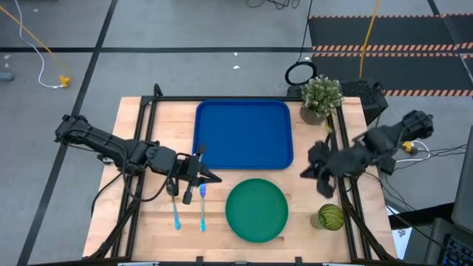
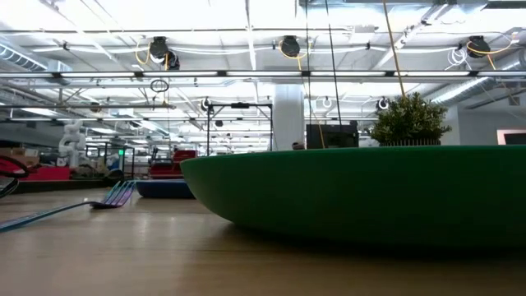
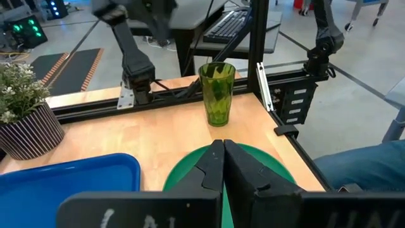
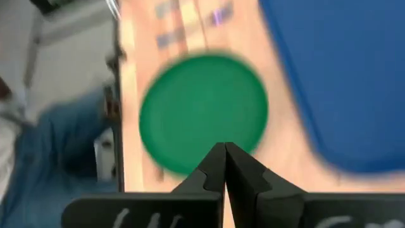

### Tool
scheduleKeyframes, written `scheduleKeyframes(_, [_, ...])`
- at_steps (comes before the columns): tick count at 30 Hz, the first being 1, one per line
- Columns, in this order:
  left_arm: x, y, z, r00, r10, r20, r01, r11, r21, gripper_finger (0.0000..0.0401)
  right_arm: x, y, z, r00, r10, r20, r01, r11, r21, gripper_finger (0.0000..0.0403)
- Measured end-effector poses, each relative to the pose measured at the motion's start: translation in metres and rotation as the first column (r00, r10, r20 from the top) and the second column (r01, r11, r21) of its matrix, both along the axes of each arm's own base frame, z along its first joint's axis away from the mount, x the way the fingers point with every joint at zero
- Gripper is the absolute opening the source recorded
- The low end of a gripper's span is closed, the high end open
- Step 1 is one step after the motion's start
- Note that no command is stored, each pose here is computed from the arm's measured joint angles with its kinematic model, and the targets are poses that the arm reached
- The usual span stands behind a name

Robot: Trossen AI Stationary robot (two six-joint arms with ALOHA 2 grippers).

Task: Pick and place plate/cup/fork/spoon on tray
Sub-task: Put the green glass on the top left of the blue tray

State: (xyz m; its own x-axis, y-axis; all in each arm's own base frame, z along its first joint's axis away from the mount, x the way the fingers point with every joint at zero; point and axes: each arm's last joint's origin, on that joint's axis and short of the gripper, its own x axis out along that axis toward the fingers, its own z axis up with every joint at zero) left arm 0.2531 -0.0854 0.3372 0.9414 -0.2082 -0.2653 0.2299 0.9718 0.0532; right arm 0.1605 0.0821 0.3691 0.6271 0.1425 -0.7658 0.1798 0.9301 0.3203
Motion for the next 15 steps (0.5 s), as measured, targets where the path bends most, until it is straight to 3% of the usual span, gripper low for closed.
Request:
scheduleKeyframes(5, [0.0, 0.001, -0.002, 1.0, 0.012, -0.018, -0.012, 1.0, 0.011, 0.0018, -0.002, 0.029, -0.007, 0.976, -0.016, -0.216, 0.043, 0.992, 0.119, 0.0])
scheduleKeyframes(15, [-0.001, 0.003, -0.005, 0.996, 0.085, -0.04, -0.083, 0.995, 0.045, 0.0011, -0.011, 0.086, -0.025, 0.907, -0.047, -0.419, 0.171, 0.95, 0.262, 0.0011])
